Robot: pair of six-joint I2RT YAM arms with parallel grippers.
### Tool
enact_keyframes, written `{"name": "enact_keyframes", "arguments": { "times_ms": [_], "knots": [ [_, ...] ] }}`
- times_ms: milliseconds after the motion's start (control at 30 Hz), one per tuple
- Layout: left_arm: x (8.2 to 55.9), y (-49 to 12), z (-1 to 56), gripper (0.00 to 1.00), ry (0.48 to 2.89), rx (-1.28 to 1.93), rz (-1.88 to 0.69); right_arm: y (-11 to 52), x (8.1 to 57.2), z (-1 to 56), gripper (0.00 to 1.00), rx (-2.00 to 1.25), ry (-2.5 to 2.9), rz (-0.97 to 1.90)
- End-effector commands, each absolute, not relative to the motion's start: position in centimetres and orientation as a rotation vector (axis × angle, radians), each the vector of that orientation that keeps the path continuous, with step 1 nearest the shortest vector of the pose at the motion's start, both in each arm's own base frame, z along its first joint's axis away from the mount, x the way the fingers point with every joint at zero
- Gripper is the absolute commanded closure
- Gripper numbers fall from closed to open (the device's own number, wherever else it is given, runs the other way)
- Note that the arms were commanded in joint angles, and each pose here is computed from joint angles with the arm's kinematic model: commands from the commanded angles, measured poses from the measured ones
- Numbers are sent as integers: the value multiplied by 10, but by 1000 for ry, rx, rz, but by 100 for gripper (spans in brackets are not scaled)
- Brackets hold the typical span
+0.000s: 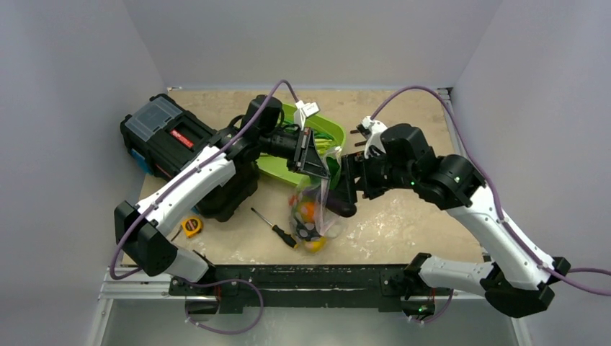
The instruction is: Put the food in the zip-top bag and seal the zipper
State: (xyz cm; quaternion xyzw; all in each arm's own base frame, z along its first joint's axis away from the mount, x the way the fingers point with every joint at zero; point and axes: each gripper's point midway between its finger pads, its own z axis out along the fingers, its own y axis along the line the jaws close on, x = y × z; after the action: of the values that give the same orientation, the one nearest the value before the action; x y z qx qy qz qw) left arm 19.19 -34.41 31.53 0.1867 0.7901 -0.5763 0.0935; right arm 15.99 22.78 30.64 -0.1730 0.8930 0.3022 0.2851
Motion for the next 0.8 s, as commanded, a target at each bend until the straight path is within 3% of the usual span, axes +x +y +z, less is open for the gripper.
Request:
{"name": "enact_keyframes", "arguments": {
  "times_ms": [0,367,600,767],
  "knots": [
    [198,-336,342,100,2228,544,-1715,209,150,317,24,-470,2340,781],
    [199,-333,344,100,2222,532,-1723,198,140,293,32,-476,2394,746],
    [196,-331,345,100,2220,522,-1725,210,166,295,52,-441,2336,709],
    [194,-330,348,100,2216,515,-1729,233,164,303,73,-536,2290,830]
  ]
}}
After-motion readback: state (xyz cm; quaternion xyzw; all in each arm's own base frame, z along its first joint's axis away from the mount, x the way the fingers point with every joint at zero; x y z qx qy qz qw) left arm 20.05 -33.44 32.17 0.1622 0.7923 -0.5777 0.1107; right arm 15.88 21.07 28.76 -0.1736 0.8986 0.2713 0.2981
